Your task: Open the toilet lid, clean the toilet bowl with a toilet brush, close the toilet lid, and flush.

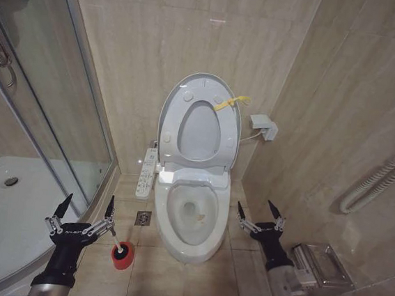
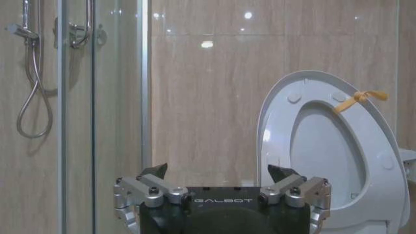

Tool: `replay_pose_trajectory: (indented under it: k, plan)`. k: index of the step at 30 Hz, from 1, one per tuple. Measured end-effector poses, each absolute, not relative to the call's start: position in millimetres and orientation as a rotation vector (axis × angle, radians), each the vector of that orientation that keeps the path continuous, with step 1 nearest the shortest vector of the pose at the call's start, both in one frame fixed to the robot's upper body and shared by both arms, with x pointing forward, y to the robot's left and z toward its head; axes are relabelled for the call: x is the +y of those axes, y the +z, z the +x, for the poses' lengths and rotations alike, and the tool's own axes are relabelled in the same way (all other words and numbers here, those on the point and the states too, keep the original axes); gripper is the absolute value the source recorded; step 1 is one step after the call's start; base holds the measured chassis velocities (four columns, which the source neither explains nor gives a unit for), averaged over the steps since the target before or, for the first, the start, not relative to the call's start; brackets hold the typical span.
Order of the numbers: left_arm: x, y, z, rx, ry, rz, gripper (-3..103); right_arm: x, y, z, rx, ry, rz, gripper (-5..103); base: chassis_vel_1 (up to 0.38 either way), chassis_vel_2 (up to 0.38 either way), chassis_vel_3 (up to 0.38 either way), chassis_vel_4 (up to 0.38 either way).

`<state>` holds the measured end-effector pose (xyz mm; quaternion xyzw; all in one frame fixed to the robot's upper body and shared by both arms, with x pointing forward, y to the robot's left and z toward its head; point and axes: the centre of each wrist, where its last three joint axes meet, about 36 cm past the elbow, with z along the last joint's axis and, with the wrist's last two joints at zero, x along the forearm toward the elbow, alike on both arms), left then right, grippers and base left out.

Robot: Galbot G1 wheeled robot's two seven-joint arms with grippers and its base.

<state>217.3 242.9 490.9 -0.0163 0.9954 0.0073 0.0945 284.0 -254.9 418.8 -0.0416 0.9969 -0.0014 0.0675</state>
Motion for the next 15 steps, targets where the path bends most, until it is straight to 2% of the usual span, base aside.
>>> replay_pose_trajectory:
  k: [15]
  plan:
    - [243, 491, 217, 2.952, 0.022, -0.048, 100, -254, 409, 266, 3.006, 0.025, 0.061, 100, 0.000, 0.000, 0.000, 0.000]
